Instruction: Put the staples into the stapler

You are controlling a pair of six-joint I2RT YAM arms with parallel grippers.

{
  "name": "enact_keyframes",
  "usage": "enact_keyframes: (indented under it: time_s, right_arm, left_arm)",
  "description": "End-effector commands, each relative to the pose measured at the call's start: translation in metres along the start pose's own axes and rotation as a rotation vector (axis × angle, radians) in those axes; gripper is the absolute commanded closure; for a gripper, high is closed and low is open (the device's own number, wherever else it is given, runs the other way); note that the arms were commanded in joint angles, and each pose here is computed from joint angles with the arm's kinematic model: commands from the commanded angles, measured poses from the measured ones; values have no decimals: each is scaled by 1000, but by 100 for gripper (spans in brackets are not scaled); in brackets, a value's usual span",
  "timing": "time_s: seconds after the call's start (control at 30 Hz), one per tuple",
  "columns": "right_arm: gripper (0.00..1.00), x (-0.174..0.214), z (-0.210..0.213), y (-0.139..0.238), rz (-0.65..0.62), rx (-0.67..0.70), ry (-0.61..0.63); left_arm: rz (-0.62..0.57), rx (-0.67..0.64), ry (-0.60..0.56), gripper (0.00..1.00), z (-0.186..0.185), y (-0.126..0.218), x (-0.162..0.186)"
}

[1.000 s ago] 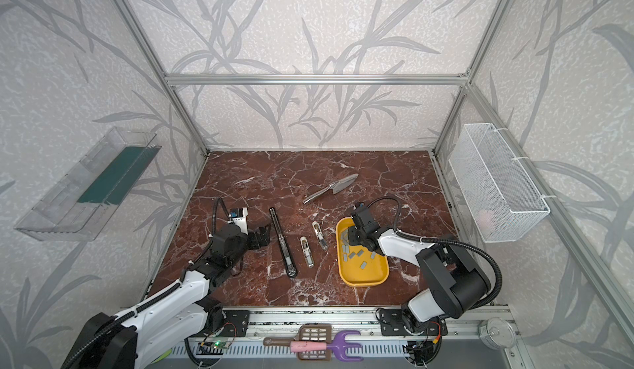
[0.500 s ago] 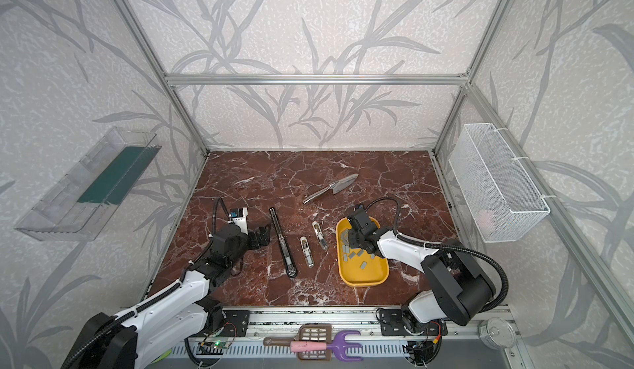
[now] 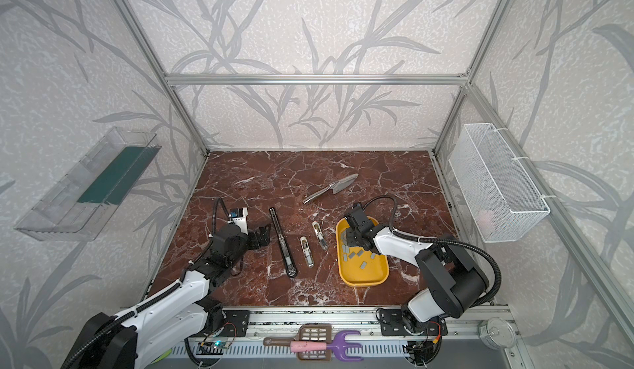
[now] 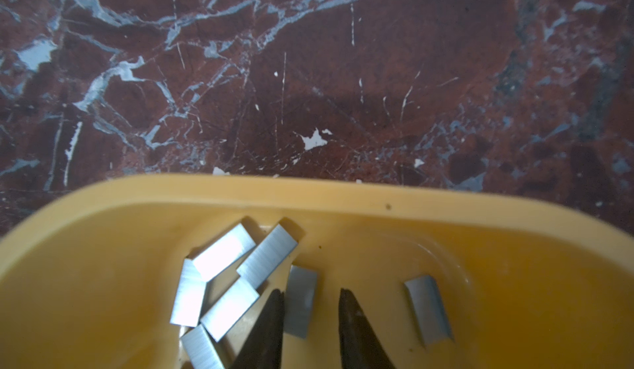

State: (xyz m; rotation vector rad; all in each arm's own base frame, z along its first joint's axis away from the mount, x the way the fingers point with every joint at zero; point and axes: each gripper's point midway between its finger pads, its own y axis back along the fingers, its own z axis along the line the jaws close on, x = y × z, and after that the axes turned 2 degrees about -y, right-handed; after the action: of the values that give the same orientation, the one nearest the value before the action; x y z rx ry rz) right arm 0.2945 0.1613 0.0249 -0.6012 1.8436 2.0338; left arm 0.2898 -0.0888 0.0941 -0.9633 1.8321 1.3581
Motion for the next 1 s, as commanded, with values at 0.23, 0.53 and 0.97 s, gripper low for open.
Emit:
enact_keyframes:
  time_s: [0.23,0.53,0.97]
  right_arm:
    - [72,-2,4,-6,29,22,-16]
    - [72,-6,-5,5,0,55,-21]
    - [75,-15,-7,28,-53,45,-36]
  left_arm:
    - [-27,11,10,1,-4,1,-11]
    - [-28,10,9,1,-4,1,-12]
    - [-29,-14,8,1,-1,0,-12]
